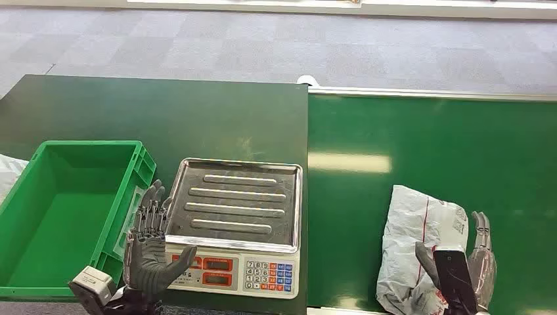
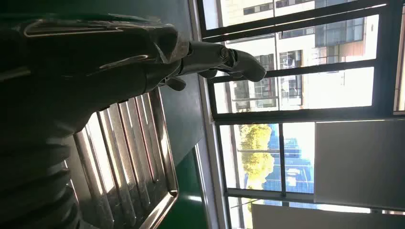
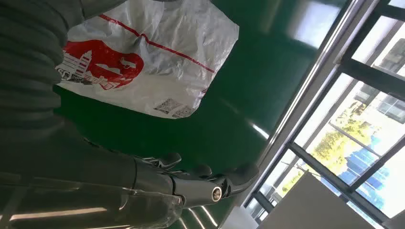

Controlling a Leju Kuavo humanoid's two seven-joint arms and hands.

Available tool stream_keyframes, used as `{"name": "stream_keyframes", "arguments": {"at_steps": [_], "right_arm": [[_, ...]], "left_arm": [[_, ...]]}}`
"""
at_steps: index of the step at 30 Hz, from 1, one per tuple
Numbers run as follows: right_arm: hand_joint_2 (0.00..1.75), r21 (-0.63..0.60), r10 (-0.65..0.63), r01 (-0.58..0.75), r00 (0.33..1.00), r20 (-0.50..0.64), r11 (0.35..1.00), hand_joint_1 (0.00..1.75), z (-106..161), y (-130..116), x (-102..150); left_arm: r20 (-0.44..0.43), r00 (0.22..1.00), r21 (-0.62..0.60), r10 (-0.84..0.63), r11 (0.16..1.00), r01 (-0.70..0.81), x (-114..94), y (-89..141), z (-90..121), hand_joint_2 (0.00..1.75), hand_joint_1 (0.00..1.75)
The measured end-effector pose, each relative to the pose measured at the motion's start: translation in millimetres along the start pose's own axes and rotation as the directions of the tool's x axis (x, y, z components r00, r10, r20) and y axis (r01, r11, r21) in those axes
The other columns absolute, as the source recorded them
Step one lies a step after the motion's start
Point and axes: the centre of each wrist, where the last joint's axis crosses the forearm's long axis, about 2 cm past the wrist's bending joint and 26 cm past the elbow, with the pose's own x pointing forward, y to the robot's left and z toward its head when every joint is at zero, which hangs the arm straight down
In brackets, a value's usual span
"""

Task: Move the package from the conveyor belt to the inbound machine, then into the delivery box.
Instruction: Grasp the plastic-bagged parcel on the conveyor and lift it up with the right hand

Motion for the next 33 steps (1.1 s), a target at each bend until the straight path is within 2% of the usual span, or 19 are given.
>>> {"name": "stream_keyframes", "arguments": {"at_steps": [9, 16, 24, 33], "right_arm": [[1.75, 0.002, 0.029, -0.029, 0.998, -0.059, 1.000, 0.00, 1.7, 1.6, -6.2], [1.75, 0.050, 0.060, -0.054, 0.989, -0.138, 0.997, 0.00, 3.6, 3.8, -10.3], [1.75, 0.267, 0.223, -0.147, 0.934, -0.281, 0.952, 0.00, 9.0, 17.8, -23.5], [1.75, 0.334, 0.253, -0.140, 0.912, -0.324, 0.932, 0.00, 3.3, 28.1, -33.4]], "left_arm": [[-0.003, 1.000, -0.010, 0.001, 1.000, -0.001, -1.6, -2.3, -2.2, 1.75, 0.00], [-0.007, 1.000, -0.015, -0.004, 1.000, 0.004, -3.1, -2.7, -2.8, 1.75, 0.00], [-0.017, 1.000, -0.013, -0.012, 1.000, 0.012, -4.9, -2.9, -3.9, 1.75, 0.00], [-0.032, 0.999, -0.011, -0.016, 1.000, 0.016, -4.8, -2.7, -6.7, 1.75, 0.00]]}}
